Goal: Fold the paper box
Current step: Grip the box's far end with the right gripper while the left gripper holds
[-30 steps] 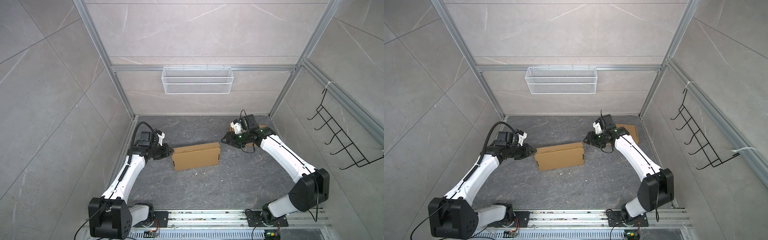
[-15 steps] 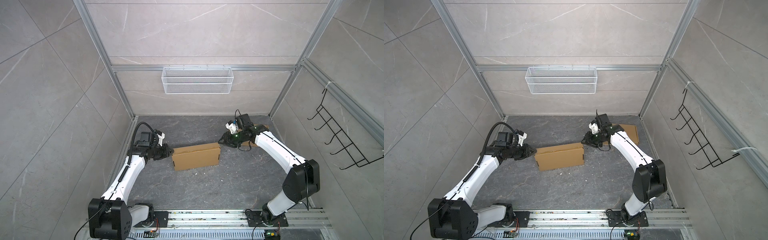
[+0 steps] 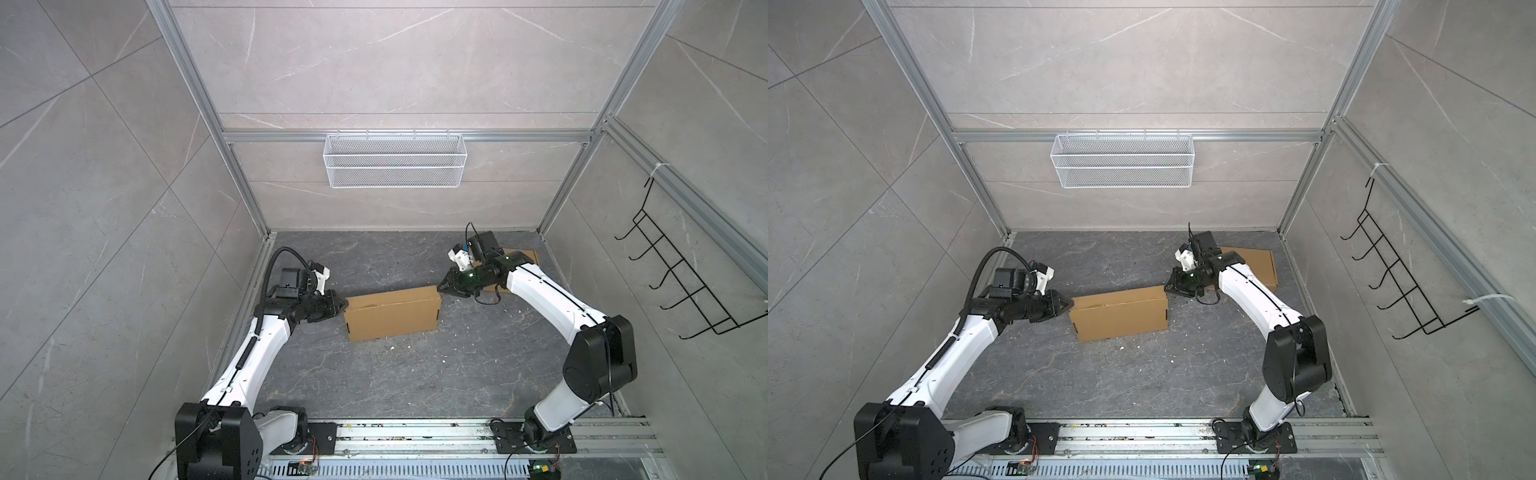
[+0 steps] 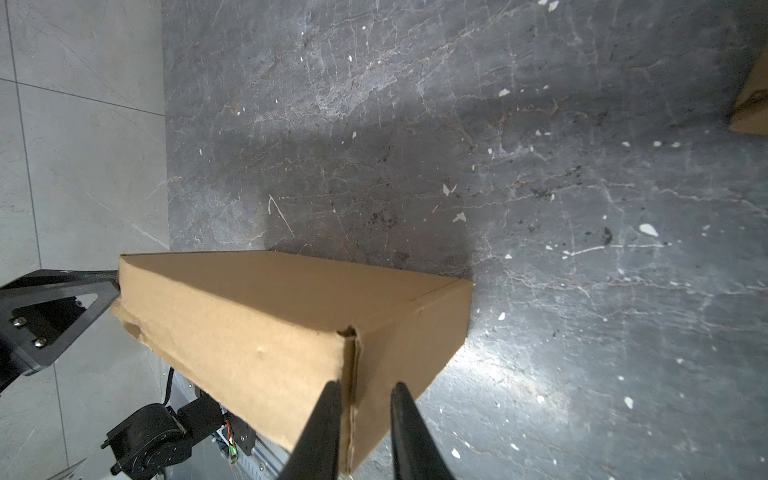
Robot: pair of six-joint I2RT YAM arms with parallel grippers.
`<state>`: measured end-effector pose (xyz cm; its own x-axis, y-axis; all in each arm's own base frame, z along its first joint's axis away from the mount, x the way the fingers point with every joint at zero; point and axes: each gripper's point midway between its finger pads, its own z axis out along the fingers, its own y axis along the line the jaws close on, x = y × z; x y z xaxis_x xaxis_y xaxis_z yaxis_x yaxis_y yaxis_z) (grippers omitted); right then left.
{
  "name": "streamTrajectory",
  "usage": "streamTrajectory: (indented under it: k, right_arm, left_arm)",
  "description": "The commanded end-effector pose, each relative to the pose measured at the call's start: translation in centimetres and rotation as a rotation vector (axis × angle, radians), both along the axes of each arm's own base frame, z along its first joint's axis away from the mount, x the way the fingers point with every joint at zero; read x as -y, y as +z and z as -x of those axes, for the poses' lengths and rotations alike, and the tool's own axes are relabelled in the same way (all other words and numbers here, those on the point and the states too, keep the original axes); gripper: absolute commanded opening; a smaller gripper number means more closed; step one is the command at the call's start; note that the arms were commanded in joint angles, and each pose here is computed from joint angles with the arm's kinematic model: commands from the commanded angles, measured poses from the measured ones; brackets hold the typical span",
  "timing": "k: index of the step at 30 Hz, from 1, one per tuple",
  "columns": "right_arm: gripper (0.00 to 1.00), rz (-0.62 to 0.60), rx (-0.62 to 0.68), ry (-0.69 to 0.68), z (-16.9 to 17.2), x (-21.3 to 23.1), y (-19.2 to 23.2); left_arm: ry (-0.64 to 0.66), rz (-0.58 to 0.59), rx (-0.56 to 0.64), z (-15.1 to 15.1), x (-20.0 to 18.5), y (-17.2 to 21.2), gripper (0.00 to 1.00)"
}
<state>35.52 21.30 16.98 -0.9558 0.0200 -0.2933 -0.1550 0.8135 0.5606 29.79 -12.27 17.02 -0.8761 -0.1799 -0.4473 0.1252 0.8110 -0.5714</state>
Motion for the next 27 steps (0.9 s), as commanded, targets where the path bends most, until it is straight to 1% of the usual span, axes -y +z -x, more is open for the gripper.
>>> streamTrajectory:
  k: [1,4,6,10,15,18,21,27]
  right_arm:
    - [0.23,0.121,-0.089,-0.013,1.3,1.9,-4.0]
    - [0.24,0.106,-0.079,-0.003,1.1,1.6,-3.5]
    - [0.26,0.066,-0.055,0.008,0.9,0.9,-2.5]
    - [0.36,-0.011,-0.015,0.020,0.1,-0.3,0.1]
    - [0.42,-0.092,-0.008,0.035,-0.2,-1.6,1.7]
    - [0.43,-0.088,-0.028,0.050,0.3,-1.8,1.0]
    - [0.43,-0.061,-0.057,0.052,0.9,-1.4,-0.6]
    - [0.37,0.032,-0.102,0.047,1.7,-0.1,-3.8]
  left_arm:
    - [0.023,-0.086,-0.150,2.3,-1.4,-4.4,0.20]
    - [0.020,-0.084,-0.143,2.3,-1.3,-4.5,0.18]
    - [0.018,-0.073,-0.126,2.2,-1.2,-4.1,0.17]
    - [0.017,-0.053,-0.102,2.1,-0.9,-3.4,0.17]
    - [0.019,-0.051,-0.100,2.1,-0.9,-3.3,0.18]
    - [0.019,-0.050,-0.095,2.1,-0.9,-3.2,0.18]
    - [0.019,-0.050,-0.099,2.1,-0.9,-3.4,0.19]
    - [0.027,-0.058,-0.107,2.4,-1.1,-3.8,0.20]
